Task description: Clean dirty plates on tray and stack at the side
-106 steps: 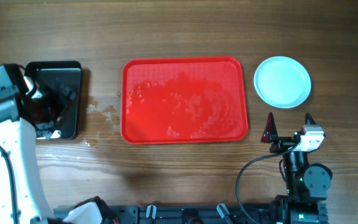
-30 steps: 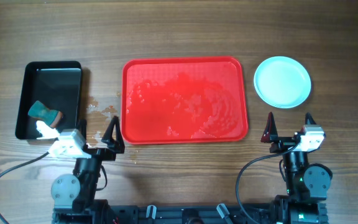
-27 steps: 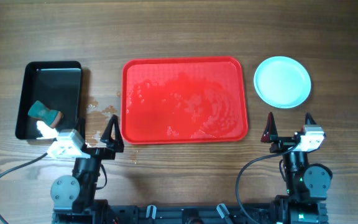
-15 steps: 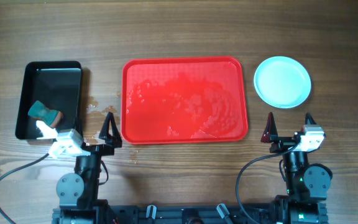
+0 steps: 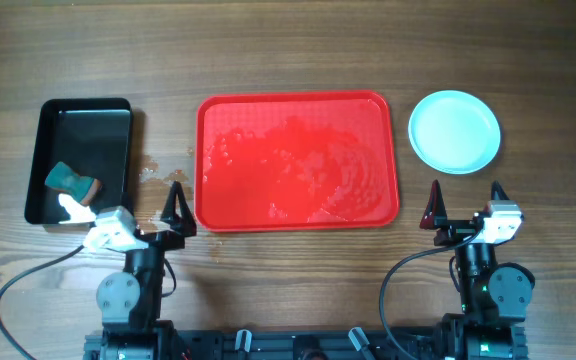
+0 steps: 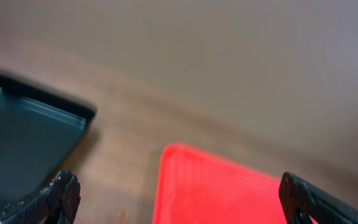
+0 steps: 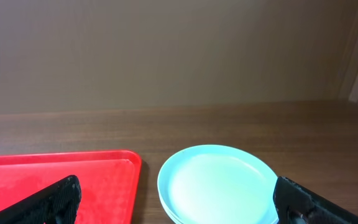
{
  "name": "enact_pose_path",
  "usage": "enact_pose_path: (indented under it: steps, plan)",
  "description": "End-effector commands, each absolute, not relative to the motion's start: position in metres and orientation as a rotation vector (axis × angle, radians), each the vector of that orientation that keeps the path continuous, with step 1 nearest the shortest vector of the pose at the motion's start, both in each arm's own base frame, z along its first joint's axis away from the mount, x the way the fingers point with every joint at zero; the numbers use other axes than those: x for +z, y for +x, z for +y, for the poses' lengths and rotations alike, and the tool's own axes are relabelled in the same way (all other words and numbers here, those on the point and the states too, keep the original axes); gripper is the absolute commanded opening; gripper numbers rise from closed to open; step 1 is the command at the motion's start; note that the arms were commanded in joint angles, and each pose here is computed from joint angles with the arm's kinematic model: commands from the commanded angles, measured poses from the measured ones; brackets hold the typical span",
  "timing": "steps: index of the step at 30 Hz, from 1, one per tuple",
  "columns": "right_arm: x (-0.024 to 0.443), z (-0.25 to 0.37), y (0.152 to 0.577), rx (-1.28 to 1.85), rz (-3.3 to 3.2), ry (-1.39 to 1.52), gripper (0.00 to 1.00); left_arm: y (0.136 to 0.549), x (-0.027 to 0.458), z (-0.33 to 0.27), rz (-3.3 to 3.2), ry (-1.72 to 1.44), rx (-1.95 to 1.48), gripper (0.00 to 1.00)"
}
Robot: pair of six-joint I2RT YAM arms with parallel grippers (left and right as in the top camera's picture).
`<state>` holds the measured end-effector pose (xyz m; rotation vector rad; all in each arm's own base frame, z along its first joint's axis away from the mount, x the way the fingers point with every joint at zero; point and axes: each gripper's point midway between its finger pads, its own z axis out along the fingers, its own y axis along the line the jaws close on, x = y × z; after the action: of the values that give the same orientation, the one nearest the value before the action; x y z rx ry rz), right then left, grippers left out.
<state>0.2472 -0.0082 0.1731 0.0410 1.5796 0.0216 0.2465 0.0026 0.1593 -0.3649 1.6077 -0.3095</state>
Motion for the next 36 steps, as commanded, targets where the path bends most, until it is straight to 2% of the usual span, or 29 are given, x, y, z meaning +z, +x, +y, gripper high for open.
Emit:
enact_pose_path:
  steps: [1,15,36]
  plan:
    - [0.1755,-0.0120,0.2464,-0.005,1.567,0.045,1.00,0.2461,0.1576,0.0032,1.611,-0.355,-0.299,1.00]
    - [0.1755,-0.0120,0.2464,-0.004,1.567,0.045,1.00,0.2459,0.1564,-0.0059,1.642,-0.166,-0.202,1.00]
    - [0.1755,-0.0120,0.2464,-0.005,1.567,0.045,1.00,0.2460,0.1567,-0.0058,1.640,-0.167,-0.202,1.00]
